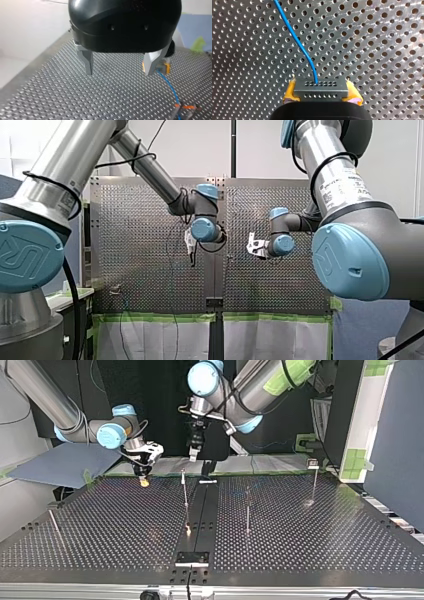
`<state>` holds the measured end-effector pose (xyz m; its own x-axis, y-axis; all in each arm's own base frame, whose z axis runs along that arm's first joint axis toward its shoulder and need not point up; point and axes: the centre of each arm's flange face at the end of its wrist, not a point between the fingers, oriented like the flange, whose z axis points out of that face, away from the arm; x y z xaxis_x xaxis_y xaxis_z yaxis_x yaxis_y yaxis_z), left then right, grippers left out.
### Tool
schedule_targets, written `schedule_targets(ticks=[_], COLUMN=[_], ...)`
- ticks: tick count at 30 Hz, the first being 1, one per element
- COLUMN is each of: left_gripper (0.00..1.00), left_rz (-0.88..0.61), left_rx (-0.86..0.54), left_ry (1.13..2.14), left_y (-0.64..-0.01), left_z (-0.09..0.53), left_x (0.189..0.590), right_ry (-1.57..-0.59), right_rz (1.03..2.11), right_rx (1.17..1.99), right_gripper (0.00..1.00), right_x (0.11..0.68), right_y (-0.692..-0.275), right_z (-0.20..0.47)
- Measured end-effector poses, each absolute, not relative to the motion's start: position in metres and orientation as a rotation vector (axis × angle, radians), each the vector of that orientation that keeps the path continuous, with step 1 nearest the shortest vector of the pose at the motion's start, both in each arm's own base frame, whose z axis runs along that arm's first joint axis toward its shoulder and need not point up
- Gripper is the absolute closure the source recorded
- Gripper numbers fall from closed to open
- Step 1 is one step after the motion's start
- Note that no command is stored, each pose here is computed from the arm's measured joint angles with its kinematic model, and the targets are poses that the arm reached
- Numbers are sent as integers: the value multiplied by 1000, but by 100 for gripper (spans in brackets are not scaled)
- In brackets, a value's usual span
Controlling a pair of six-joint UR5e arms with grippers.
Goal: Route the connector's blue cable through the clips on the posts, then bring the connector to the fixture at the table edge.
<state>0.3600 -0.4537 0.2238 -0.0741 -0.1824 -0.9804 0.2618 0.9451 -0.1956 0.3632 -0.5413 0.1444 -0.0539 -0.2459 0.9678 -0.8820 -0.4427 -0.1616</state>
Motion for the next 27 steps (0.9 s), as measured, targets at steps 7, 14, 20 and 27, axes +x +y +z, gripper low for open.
schedule_targets(ticks=[7, 14, 20, 27], left_gripper=[0, 0, 0, 0], left_rz=[-404, -425, -466, -508], left_rx=[40, 10, -31, -72], left_ry=[1560, 1517, 1476, 1426], left_y=[-443, -430, -419, -405], left_z=[237, 248, 258, 270], left_x=[350, 342, 332, 319], right_ry=[-1205, -1204, -1205, -1208], right_rz=[1531, 1531, 1529, 1525], right_rx=[1688, 1689, 1692, 1691], right_gripper=[100, 100, 100, 100], right_x=[363, 363, 363, 361], right_y=[-541, -541, -541, -542], right_z=[144, 144, 144, 144])
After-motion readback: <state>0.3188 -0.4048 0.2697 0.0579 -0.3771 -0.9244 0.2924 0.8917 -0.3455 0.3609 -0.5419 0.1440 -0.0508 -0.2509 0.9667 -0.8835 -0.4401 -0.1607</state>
